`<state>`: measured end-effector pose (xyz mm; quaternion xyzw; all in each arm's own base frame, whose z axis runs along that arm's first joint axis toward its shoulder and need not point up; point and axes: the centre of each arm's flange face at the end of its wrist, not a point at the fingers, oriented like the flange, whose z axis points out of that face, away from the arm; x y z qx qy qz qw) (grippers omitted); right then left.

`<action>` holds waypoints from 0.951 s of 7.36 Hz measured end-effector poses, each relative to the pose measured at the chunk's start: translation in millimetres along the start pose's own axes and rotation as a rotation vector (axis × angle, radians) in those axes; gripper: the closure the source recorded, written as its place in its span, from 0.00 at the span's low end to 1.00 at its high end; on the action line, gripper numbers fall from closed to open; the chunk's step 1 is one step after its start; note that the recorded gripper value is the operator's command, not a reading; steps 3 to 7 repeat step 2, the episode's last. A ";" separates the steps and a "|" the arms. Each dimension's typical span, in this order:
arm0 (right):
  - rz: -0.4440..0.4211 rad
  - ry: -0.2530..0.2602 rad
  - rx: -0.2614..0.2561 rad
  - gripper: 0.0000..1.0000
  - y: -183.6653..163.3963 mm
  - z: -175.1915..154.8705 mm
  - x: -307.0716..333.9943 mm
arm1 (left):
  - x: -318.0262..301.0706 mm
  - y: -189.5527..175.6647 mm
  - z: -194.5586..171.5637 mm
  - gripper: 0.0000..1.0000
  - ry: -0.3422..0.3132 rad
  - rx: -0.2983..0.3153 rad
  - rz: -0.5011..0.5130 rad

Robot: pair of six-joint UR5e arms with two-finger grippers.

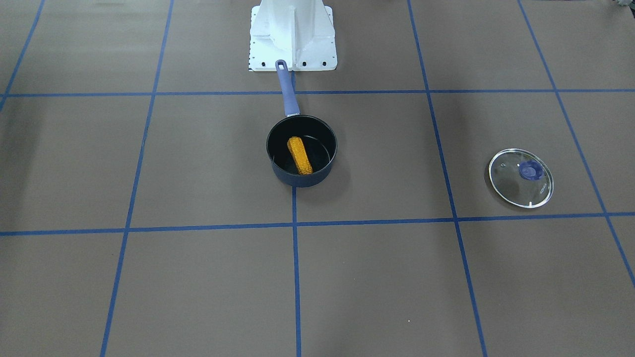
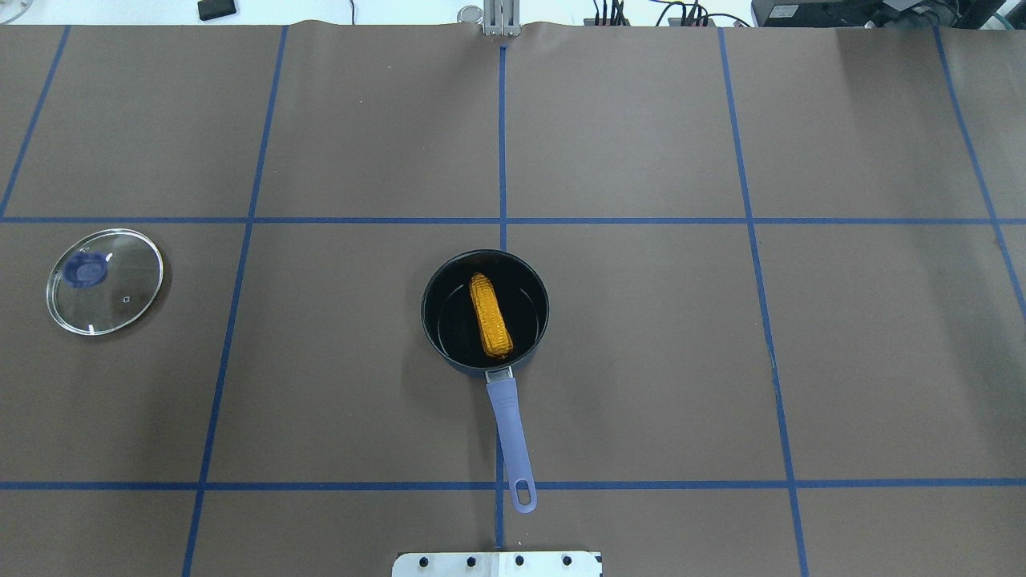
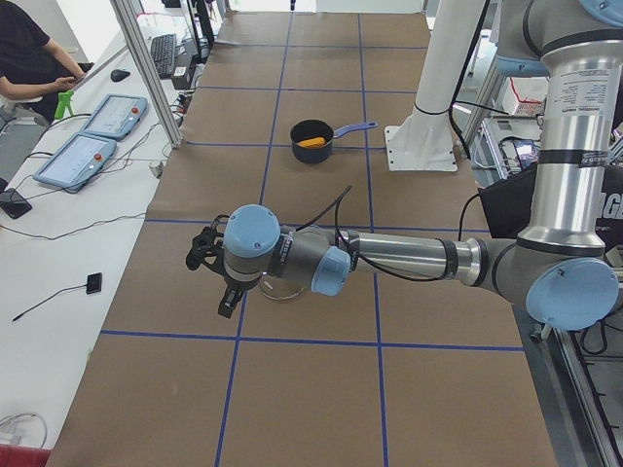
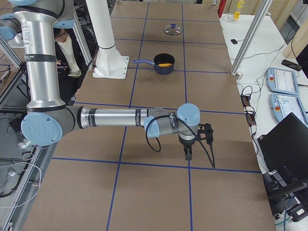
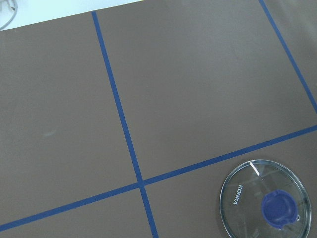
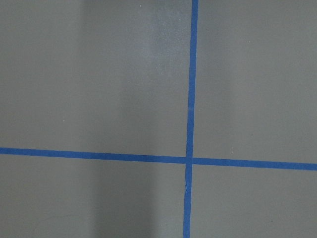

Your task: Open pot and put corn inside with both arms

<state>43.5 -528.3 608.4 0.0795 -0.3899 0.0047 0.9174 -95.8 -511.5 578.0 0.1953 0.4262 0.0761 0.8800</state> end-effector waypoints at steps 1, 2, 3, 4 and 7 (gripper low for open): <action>-0.008 -0.001 0.009 0.00 1.4 -5.9 -5.4 | -0.1 0.1 0.2 0.02 0.000 -0.001 -0.001; -0.012 0.000 0.013 0.00 5.0 -8.5 -7.3 | 0.0 0.0 0.2 0.02 0.001 -0.001 -0.001; -0.012 0.000 0.013 0.00 5.0 -8.5 -7.3 | 0.0 0.0 0.2 0.02 0.001 -0.001 -0.001; -0.012 0.000 0.013 0.00 5.0 -8.5 -7.3 | 0.0 0.0 0.2 0.02 0.001 -0.001 -0.001; -0.012 0.000 0.013 0.00 5.0 -8.5 -7.3 | 0.0 0.0 0.2 0.02 0.001 -0.001 -0.001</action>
